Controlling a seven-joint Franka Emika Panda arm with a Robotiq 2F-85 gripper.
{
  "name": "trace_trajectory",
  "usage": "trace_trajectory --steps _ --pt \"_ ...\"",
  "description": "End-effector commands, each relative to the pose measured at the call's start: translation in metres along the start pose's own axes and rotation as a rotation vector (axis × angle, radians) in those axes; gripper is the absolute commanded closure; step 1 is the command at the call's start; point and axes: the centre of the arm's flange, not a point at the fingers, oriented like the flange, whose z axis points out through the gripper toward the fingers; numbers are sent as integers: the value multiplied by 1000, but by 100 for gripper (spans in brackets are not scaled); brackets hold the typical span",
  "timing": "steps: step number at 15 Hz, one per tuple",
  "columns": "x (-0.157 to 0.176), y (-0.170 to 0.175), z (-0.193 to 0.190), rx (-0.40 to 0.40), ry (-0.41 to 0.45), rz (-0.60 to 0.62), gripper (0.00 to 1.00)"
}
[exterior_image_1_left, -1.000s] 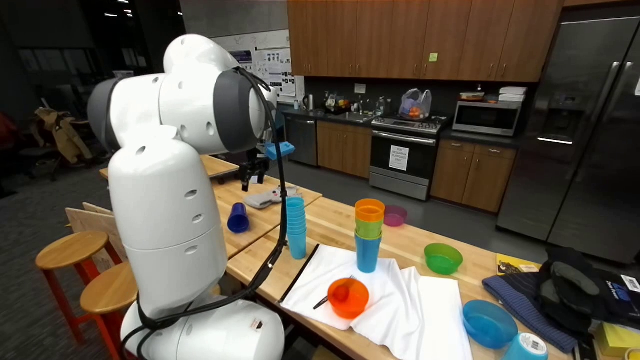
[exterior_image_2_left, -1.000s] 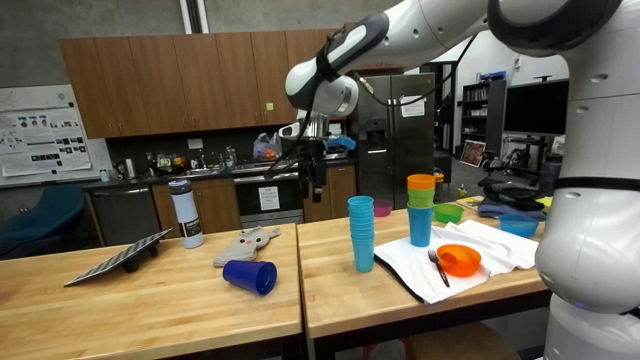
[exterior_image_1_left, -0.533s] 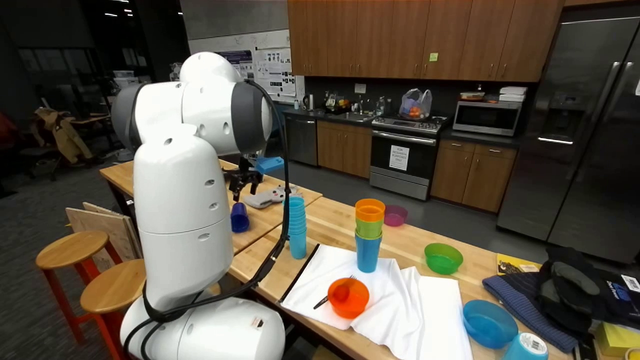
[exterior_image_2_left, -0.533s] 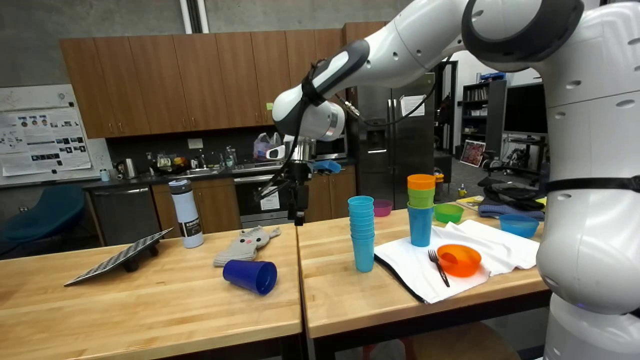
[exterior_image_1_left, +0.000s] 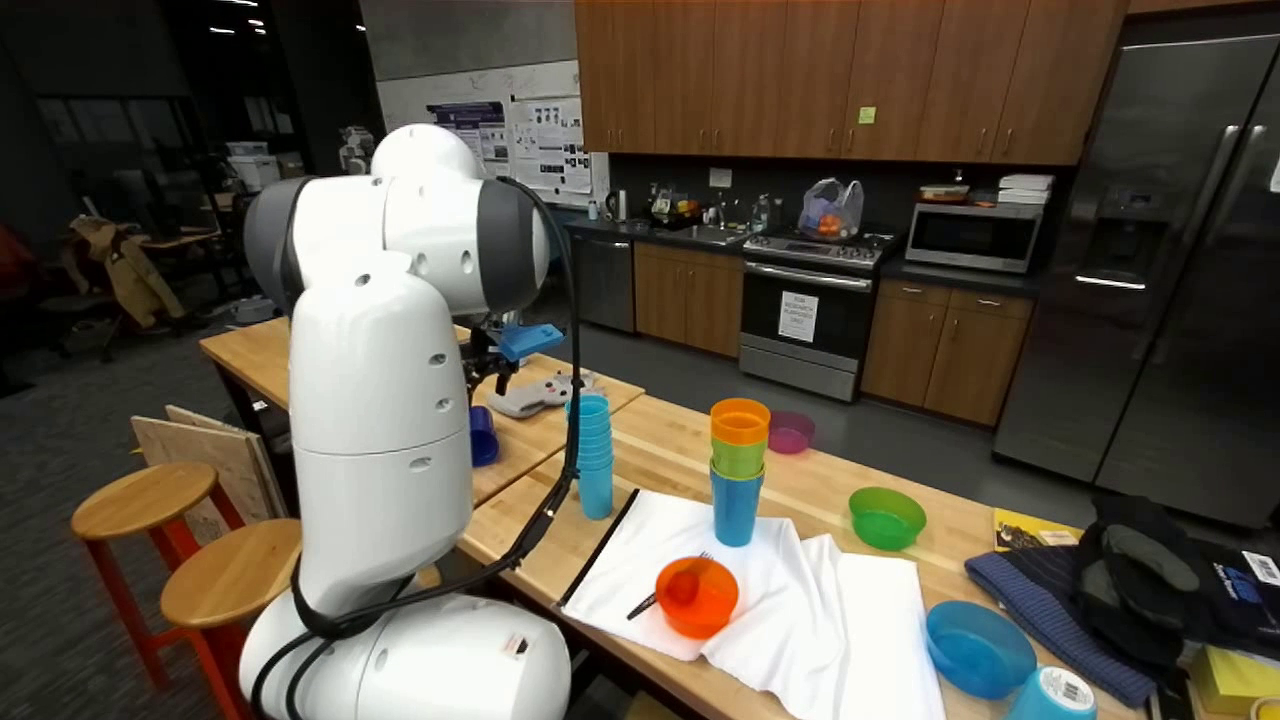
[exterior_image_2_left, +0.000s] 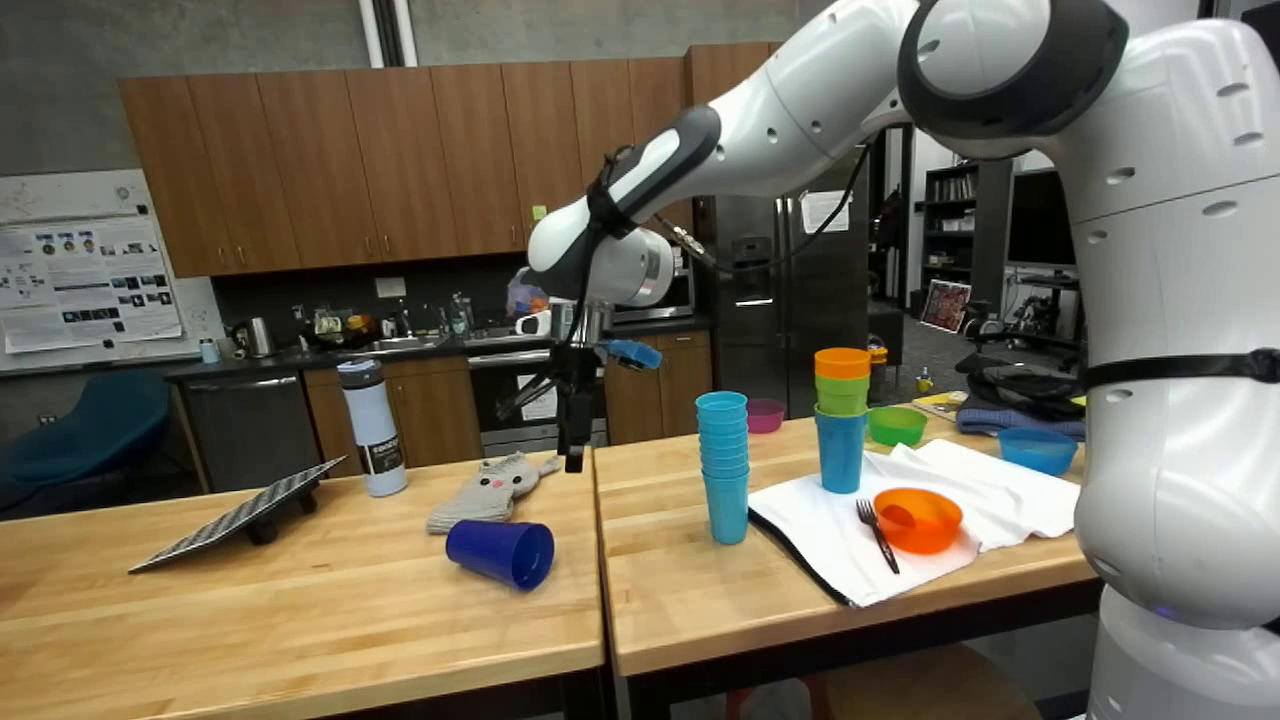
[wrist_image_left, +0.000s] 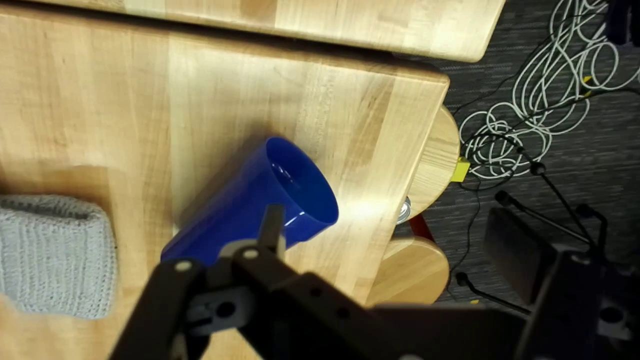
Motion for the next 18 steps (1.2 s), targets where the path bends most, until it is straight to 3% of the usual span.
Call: trace_trajectory --steps 1,4,11,18 --pt "12 4 14 -26 -34 1 0" --pt "5 3 15 -30 -111 -23 0" --pt "9 12 23 -82 -151 -20 0" --pt "19 21 56 -14 -133 -44 0"
